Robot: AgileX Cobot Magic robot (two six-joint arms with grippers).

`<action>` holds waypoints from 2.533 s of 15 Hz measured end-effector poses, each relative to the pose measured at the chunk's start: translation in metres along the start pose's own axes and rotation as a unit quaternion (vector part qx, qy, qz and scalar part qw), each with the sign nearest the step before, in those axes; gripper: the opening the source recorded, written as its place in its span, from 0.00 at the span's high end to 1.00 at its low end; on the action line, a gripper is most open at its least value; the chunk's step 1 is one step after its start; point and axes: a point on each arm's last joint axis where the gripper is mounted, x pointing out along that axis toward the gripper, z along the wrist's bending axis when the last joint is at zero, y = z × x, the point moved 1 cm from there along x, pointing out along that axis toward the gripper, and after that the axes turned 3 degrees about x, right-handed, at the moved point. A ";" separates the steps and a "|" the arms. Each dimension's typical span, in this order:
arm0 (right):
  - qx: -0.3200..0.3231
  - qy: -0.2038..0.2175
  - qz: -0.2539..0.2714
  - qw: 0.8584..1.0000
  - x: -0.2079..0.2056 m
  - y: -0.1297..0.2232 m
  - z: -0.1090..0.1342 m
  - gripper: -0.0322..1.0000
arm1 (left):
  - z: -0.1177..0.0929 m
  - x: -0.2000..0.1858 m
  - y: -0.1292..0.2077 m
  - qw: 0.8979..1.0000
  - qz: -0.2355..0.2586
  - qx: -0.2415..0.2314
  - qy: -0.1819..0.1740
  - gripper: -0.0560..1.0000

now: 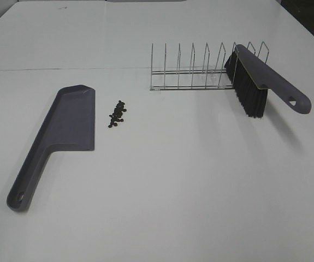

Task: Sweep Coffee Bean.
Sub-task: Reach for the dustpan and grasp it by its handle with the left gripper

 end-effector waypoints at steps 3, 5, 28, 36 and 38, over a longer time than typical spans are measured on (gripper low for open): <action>0.000 0.000 0.000 1.000 0.000 0.000 0.000 0.48 | 0.000 0.000 0.000 1.000 0.000 0.000 0.000 0.35; 0.000 0.000 0.000 1.000 0.000 0.000 0.000 0.48 | 0.000 0.000 0.000 1.000 0.000 0.000 0.000 0.35; 0.000 0.000 0.000 1.000 0.000 0.000 0.000 0.48 | 0.003 0.113 -0.073 0.998 0.053 -0.032 0.015 0.35; 0.000 0.000 0.000 1.000 0.000 0.000 0.000 0.48 | -0.002 0.252 -0.103 0.938 0.334 -0.073 0.051 0.35; 0.000 0.000 0.000 1.000 0.000 0.000 0.000 0.48 | -0.006 0.279 -0.098 0.917 0.387 -0.070 0.060 0.35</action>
